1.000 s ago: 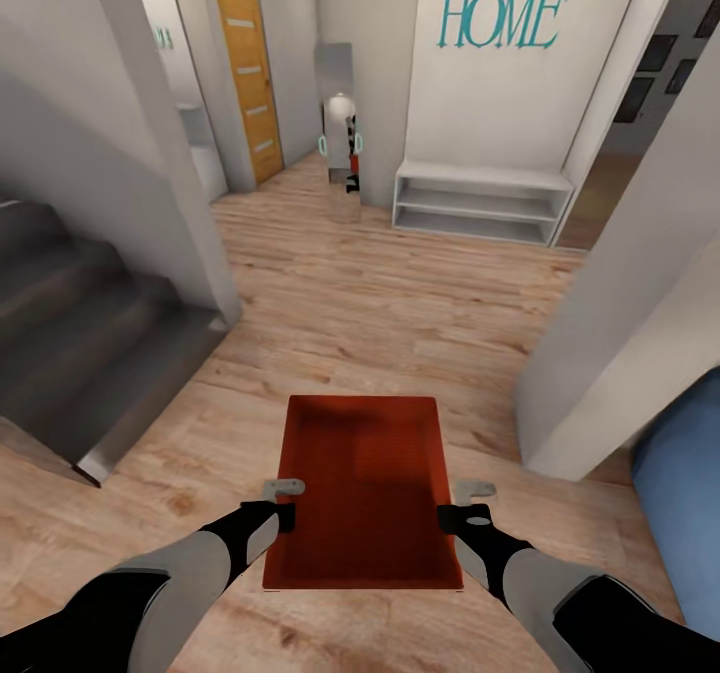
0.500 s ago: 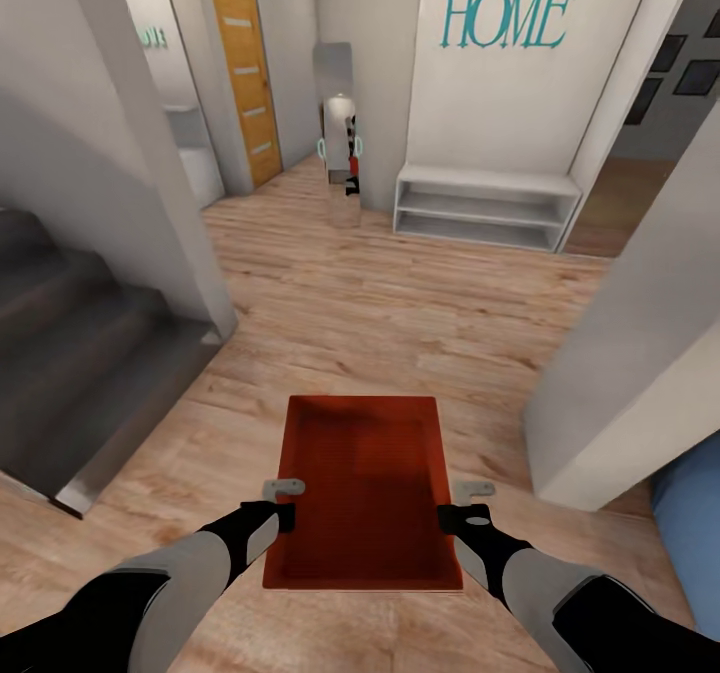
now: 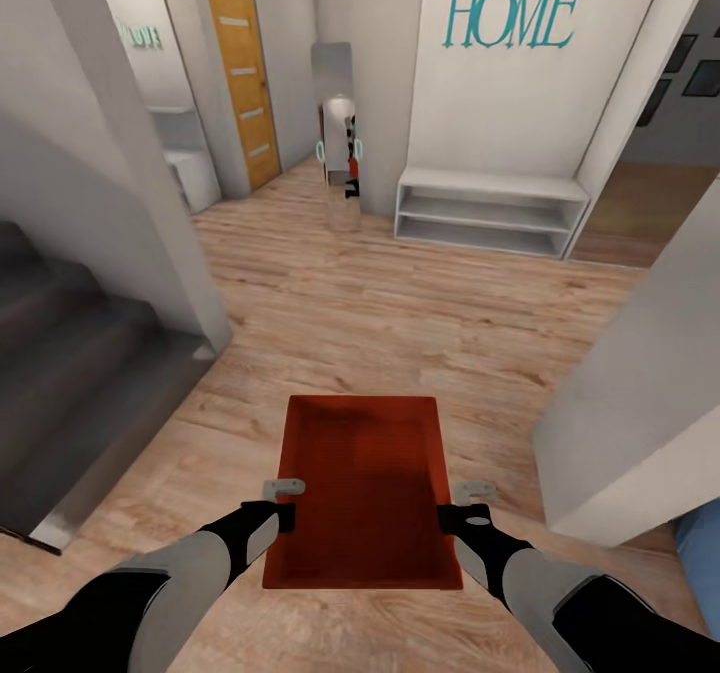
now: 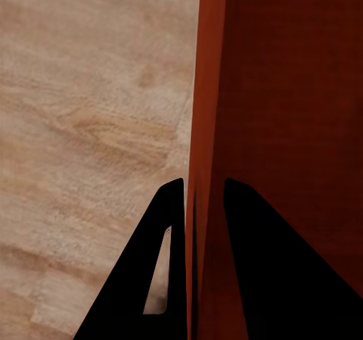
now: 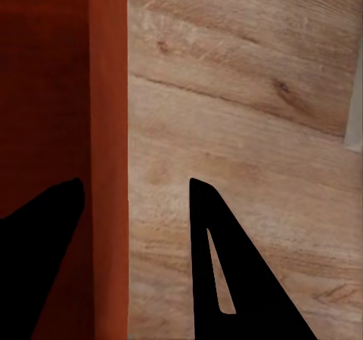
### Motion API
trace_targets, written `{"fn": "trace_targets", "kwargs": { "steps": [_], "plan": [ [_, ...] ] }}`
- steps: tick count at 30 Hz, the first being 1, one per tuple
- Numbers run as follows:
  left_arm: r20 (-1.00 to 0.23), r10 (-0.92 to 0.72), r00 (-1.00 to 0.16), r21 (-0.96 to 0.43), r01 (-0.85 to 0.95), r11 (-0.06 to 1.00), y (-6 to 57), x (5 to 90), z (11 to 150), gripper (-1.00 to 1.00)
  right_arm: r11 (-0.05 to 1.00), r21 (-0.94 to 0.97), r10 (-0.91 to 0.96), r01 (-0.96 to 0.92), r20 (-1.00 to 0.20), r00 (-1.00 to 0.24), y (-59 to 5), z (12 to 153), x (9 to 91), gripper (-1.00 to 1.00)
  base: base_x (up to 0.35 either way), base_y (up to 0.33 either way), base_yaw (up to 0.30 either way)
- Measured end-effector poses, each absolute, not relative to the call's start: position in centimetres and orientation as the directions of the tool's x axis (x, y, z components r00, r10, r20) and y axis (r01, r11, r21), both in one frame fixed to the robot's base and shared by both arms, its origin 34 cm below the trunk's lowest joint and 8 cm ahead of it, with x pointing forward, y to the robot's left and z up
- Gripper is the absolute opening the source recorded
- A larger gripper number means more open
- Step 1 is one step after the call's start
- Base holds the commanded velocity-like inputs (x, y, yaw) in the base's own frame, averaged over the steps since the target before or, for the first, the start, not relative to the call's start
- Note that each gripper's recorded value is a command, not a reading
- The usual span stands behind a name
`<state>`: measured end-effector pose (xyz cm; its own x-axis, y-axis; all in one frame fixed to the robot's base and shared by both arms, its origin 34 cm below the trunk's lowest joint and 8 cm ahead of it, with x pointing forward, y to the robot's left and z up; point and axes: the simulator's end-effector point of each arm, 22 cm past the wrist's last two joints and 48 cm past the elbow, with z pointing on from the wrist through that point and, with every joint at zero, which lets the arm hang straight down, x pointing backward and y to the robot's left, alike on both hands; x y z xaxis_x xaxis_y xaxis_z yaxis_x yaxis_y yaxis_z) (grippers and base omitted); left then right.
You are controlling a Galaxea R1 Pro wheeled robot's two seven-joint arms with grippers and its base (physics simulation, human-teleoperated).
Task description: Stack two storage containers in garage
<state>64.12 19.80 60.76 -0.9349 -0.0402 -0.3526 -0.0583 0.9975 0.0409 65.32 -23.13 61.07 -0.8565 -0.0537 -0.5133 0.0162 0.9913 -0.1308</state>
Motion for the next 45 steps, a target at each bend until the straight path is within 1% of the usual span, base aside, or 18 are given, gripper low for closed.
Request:
{"fn": "trace_targets", "kwargs": {
  "steps": [45],
  "plan": [
    [-0.353, -0.04, -0.935, 0.041, -0.058, 0.997, 19.81, 64.12, 60.76, -1.0, 0.991, -0.132, -0.055, 0.016, -0.513, -0.856, -23.22, 61.07, 65.33, -1.0, 0.322, 0.0, 0.0]
  ]
}}
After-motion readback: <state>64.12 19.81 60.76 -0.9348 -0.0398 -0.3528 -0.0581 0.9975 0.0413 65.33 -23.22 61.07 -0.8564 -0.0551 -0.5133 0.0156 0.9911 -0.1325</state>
